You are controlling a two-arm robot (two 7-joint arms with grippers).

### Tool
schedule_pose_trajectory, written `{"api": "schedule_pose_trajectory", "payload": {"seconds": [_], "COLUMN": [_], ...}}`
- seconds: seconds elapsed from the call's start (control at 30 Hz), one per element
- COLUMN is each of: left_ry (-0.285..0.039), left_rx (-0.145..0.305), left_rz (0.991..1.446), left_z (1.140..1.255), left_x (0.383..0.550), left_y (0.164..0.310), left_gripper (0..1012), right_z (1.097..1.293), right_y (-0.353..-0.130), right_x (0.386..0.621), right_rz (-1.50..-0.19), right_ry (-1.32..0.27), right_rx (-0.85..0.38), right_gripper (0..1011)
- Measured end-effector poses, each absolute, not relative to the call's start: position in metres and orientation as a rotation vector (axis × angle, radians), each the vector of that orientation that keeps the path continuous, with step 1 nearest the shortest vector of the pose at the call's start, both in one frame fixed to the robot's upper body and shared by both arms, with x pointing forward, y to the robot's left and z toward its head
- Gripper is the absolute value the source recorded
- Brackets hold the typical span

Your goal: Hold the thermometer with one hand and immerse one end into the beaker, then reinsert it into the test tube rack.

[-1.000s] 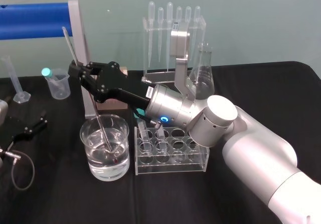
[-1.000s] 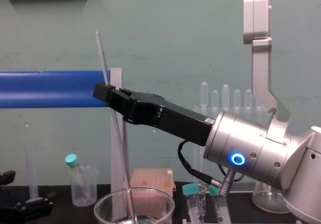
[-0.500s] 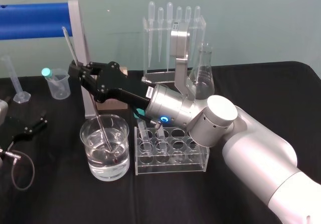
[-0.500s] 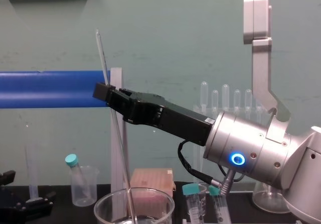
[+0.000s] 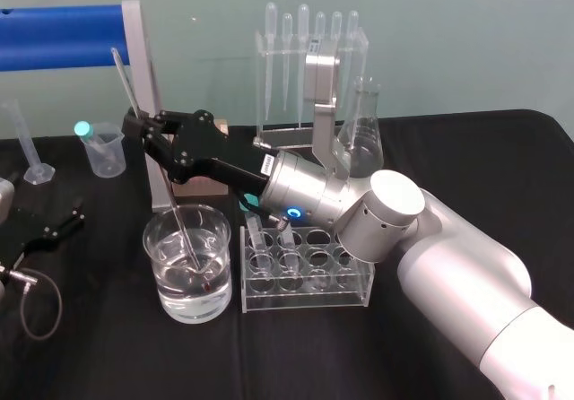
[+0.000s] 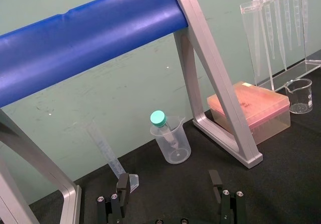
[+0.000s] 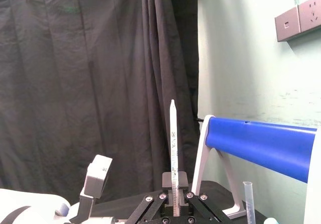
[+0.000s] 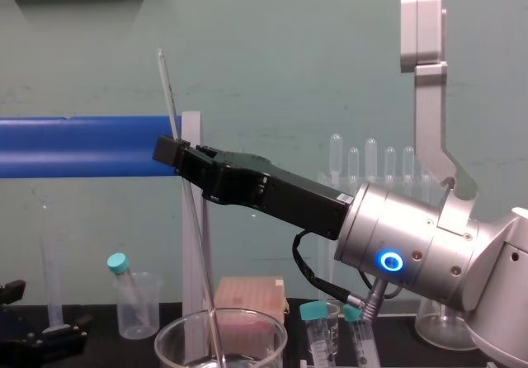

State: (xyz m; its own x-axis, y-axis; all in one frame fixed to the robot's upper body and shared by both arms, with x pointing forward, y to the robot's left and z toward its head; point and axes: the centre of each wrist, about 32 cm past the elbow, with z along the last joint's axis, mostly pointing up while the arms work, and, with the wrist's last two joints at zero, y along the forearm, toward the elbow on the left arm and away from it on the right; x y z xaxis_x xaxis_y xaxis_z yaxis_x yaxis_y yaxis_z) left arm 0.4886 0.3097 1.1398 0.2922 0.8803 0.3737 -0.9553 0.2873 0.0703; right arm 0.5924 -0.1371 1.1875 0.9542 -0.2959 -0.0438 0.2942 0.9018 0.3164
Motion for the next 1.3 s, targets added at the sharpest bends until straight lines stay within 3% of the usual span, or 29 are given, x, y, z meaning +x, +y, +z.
{"api": "schedule_pose_trajectory", "payload": {"seconds": [1.3], "left_ry": [-0.285], "left_rx": [0.304], "left_rz": [1.248], "left_z": [1.1398], "left_x": [0.4886], "left_y": [0.3097], "left_gripper": [1008], "right_z": [1.1874], "right_y": [-0.1371], "right_x": [0.5924], "right_rz": [-0.305], "right_ry": [-0.005], "right_rx": [0.326], "right_gripper": [58]}}
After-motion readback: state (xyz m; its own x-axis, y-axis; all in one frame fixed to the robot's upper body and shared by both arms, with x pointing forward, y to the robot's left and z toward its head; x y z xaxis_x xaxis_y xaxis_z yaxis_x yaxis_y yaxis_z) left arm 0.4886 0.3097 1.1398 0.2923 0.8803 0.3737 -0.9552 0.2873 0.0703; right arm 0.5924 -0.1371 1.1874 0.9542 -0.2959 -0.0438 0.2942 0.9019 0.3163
